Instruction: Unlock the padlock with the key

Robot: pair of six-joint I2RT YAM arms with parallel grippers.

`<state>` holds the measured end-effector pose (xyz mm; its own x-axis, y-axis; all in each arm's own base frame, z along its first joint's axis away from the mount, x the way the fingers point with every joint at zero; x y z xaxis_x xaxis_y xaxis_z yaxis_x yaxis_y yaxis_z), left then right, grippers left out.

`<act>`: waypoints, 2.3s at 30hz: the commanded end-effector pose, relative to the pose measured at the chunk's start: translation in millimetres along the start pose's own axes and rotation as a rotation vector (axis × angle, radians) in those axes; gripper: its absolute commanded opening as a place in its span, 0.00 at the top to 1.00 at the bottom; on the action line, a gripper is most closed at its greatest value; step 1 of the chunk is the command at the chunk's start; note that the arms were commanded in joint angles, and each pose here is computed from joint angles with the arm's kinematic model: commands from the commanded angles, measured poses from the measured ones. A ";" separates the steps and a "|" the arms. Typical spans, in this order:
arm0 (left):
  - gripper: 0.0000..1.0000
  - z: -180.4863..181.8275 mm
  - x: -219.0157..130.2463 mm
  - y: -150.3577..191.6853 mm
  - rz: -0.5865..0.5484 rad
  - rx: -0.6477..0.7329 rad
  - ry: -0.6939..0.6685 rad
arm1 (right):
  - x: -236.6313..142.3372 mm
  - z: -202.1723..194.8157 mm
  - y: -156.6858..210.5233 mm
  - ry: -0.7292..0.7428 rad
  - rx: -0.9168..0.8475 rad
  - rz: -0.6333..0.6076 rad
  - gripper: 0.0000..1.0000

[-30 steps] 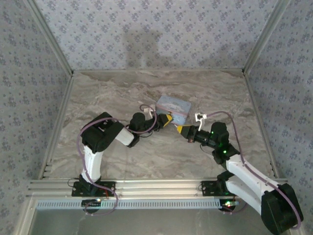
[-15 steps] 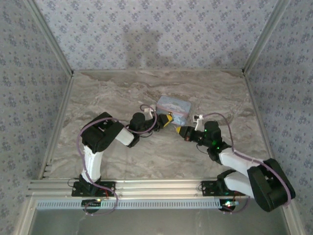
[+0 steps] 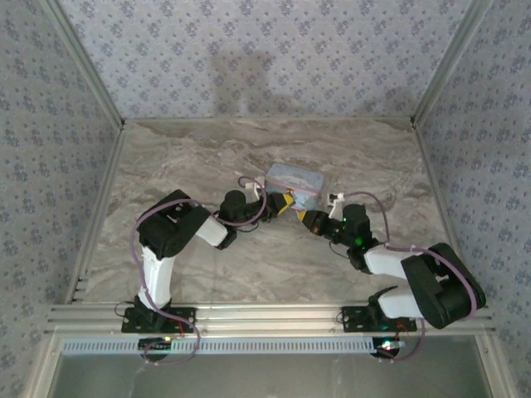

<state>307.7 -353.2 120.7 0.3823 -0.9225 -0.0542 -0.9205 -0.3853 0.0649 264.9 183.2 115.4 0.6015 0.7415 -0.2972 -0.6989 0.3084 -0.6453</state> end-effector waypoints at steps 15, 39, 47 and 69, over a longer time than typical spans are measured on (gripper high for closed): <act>0.96 -20.0 5.3 1.4 0.025 0.033 0.094 | 8.8 14.1 -23.2 -0.065 -0.013 -0.069 1.00; 0.96 -21.5 5.3 2.9 0.031 0.036 0.097 | 14.5 9.2 -20.1 -0.061 -0.001 -0.058 1.00; 0.96 -18.8 6.1 5.4 0.036 0.037 0.091 | 16.4 14.0 -25.0 -0.083 -0.005 -0.064 1.00; 0.97 -25.9 9.6 17.3 0.090 0.053 0.107 | 25.7 7.6 -40.2 -0.082 0.080 -0.112 1.00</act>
<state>317.0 -351.8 124.9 0.4174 -0.9082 -0.0300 -0.9063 -0.4184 0.0592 291.2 196.0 122.4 0.6037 0.7669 -0.2177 -0.7083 0.3907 -0.5879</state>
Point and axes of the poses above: each hand's point on the last joint's axis, 136 mm out from that joint toward the fingers, its own x axis out along the fingers, its own z axis along the line the jaws close on, y = z × x, the point moved 3 cm from there along -x, back along the fingers, and after that the axes turned 13 degrees about -x, right-handed, at the moved point
